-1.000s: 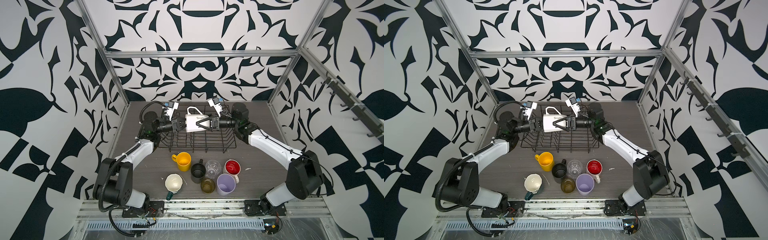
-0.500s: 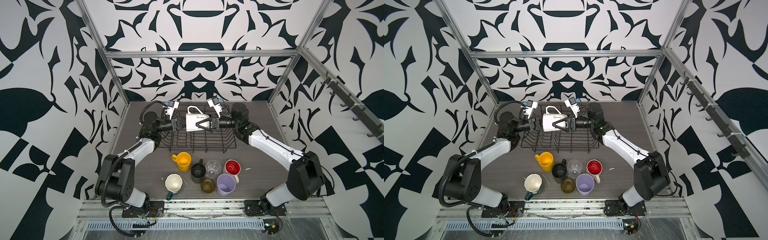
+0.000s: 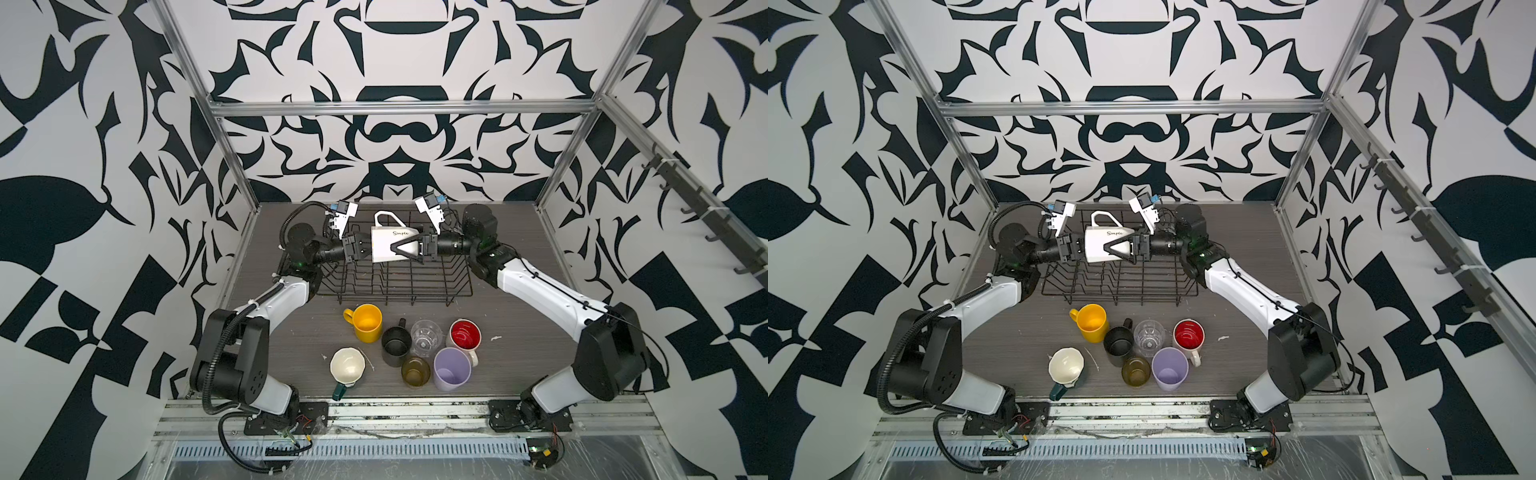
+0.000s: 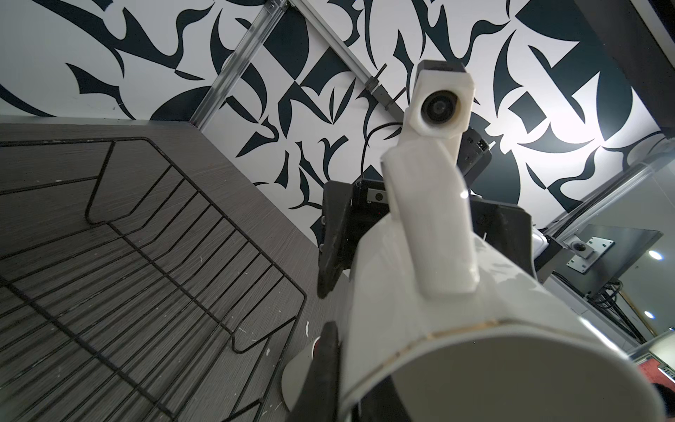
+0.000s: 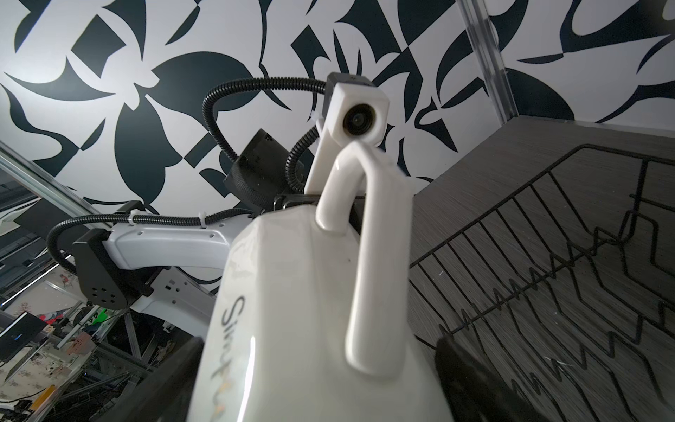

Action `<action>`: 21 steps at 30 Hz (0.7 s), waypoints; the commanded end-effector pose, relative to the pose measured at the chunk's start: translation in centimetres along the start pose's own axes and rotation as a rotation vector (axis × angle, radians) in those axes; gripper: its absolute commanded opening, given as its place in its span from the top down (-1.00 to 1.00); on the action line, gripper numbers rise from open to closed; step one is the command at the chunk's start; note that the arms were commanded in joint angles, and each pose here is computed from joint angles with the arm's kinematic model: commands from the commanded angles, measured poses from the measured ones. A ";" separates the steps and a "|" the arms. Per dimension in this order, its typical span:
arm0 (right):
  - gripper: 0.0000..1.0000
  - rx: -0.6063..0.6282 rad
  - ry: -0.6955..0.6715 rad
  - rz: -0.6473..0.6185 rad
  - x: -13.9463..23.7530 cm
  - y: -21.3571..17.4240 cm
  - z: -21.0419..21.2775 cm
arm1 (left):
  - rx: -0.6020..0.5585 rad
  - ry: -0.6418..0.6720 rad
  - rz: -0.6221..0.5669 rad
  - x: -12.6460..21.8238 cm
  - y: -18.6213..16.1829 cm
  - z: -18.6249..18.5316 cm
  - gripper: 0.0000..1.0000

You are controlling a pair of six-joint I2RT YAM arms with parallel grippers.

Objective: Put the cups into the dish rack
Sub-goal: 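Close the right gripper on the white mug's body beside the left gripper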

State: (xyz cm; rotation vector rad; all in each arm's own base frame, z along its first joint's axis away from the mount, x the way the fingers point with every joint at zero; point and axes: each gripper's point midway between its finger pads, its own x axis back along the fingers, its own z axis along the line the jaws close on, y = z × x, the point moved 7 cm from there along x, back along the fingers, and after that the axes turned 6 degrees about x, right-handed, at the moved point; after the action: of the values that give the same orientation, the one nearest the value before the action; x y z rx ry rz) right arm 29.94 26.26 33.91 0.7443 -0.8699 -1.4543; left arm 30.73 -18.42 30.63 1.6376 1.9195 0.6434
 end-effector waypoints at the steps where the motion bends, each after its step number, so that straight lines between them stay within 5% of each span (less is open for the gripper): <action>1: -0.93 0.069 -0.027 -0.052 0.0 2.0 0.9 | -0.154 -0.089 0.004 -0.1 0.9 -3.9 1.00; 21: 0.13 0.080 -0.021 -0.019 -0.7 1.3 1.4 | -0.167 -0.089 -0.013 -0.1 1.5 -4.7 1.00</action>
State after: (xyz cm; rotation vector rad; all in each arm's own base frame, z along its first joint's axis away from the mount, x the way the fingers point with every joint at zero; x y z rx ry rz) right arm 29.12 27.03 34.67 0.8094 -0.8829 -1.3999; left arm 30.35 -18.38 30.88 1.6597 1.8980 0.6316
